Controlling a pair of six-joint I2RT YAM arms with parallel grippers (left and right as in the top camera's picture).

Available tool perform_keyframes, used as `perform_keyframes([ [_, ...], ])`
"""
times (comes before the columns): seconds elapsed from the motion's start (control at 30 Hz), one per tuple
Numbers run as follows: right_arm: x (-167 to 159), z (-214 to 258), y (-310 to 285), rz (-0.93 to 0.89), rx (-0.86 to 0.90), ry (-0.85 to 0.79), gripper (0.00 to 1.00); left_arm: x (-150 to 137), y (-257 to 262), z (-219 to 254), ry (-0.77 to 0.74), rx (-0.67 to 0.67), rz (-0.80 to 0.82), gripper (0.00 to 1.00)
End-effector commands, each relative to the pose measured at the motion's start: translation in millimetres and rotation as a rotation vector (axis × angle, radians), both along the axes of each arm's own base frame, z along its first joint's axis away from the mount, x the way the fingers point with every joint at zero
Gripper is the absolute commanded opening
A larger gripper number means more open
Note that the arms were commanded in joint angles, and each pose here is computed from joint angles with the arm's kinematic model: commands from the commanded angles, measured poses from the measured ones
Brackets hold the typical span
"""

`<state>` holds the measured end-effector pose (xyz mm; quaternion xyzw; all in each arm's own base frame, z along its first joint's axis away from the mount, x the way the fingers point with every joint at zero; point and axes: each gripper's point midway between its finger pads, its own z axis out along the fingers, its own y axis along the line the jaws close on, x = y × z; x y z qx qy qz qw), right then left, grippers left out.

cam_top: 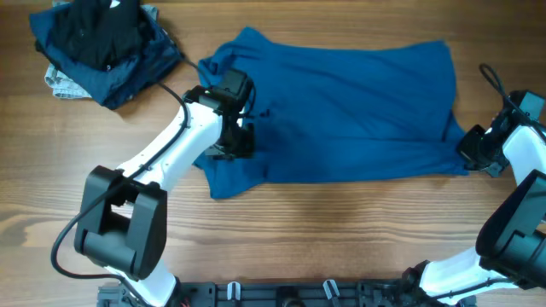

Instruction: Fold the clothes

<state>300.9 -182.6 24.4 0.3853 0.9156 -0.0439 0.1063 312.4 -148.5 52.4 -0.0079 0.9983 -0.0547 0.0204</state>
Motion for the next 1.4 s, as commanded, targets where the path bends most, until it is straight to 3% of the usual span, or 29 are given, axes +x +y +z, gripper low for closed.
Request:
perform_keyframes([
  [0.0, -0.4, 2.2, -12.0, -0.029, -0.052, 0.022, 0.08, 4.5, 16.7, -7.7, 0.009, 0.035, 0.033, 0.4],
  [0.1, 0.2, 1.9, -10.2, -0.027, -0.042, 0.018, 0.08, 2.6, 13.1, -9.7, 0.029, 0.005, 0.036, 0.39],
  [0.27, 0.8, 1.5, -7.9, -0.024, -0.029, 0.014, 0.08, 4.1, -3.8, -14.3, 0.042, -0.073, 0.025, 0.14],
  [0.4, 1.1, 1.2, -6.0, -0.022, -0.019, 0.012, 0.08, 0.9, -2.5, -30.7, 0.085, -0.055, 0.027, 0.05],
  [0.63, 0.6, 1.1, -5.8, -0.022, -0.018, 0.014, 0.06, -2.6, 11.8, -60.5, 0.166, -0.02, 0.068, 0.04],
  [0.83, -0.1, 4.2, -12.9, -0.031, -0.055, 0.024, 0.04, 1.7, 54.8, -62.2, 0.166, 0.1, 0.156, 0.04],
  [1.17, 5.7, 7.7, -16.3, -0.033, -0.067, 0.003, 0.04, 12.3, 109.7, -62.1, 0.154, 0.164, 0.285, 0.04],
  [1.37, 7.8, 9.6, -18.9, -0.031, -0.079, -0.003, 0.06, 4.5, 132.7, -60.0, 0.192, 0.188, 0.34, 0.04],
])
